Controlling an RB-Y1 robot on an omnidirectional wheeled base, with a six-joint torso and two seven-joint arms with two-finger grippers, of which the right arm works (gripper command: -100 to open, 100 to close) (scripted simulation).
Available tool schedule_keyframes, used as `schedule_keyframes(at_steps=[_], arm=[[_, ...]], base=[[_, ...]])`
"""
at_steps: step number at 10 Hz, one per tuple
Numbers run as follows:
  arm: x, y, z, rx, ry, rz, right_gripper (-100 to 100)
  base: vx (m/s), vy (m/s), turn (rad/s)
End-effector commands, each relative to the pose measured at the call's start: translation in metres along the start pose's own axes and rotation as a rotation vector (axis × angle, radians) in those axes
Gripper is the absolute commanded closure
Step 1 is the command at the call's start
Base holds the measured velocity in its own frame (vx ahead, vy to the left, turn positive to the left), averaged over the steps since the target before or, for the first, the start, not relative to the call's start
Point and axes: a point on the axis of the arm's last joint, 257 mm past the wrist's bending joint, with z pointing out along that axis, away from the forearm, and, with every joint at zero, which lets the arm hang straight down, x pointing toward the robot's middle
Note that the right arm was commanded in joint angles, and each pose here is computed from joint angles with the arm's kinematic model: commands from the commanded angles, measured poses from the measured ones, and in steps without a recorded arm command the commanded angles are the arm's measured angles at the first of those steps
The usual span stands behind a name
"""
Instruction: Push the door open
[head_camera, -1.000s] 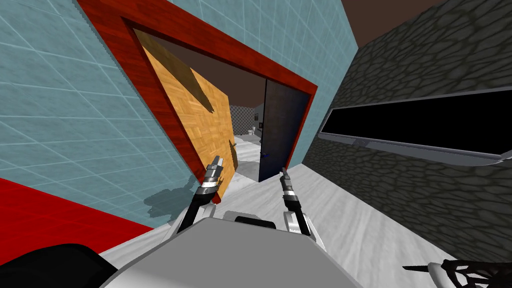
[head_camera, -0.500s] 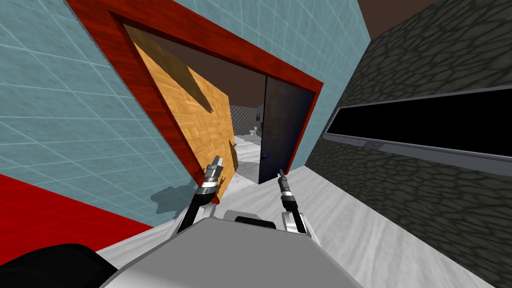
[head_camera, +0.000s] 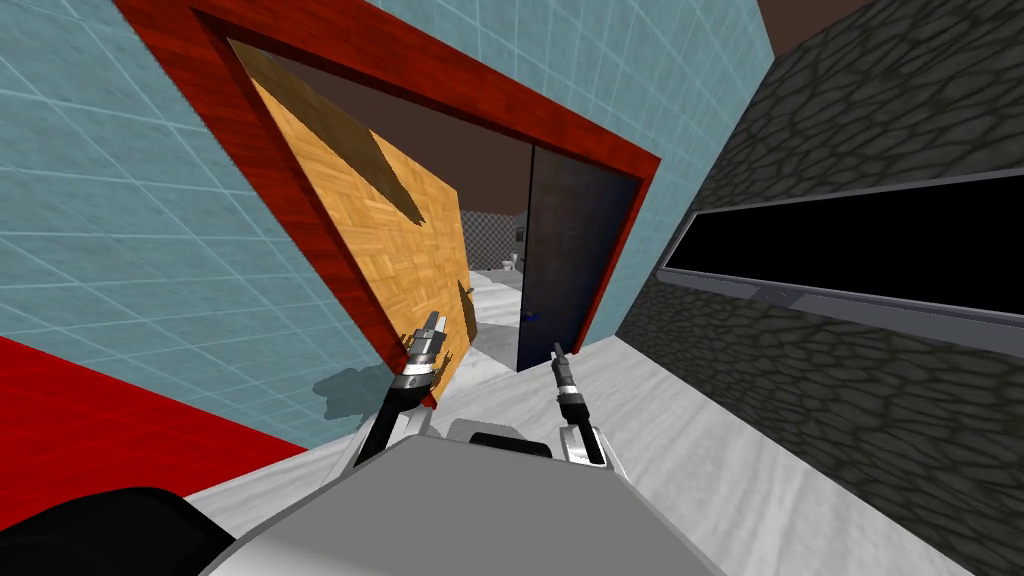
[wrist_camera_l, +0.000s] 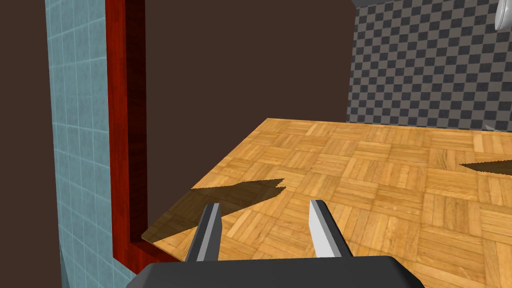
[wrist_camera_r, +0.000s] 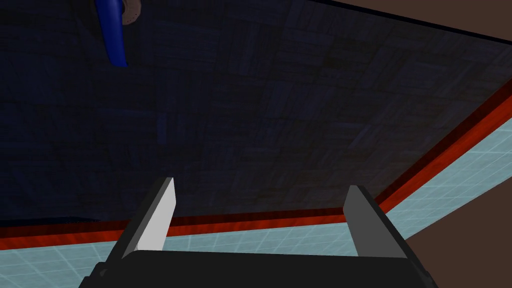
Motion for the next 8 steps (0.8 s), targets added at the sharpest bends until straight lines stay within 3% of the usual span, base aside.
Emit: schedule_keyframes(at_steps=[1, 8], arm=[[0.005, -0.01, -0.0019, 0.017, 0.01, 0.004, -100], [0.03, -0.052, -0.0089, 0.084, 0.049, 0.029, -100]], base=[[0.079, -0.084, 0.07], [0.088, -0.073, 0.069]])
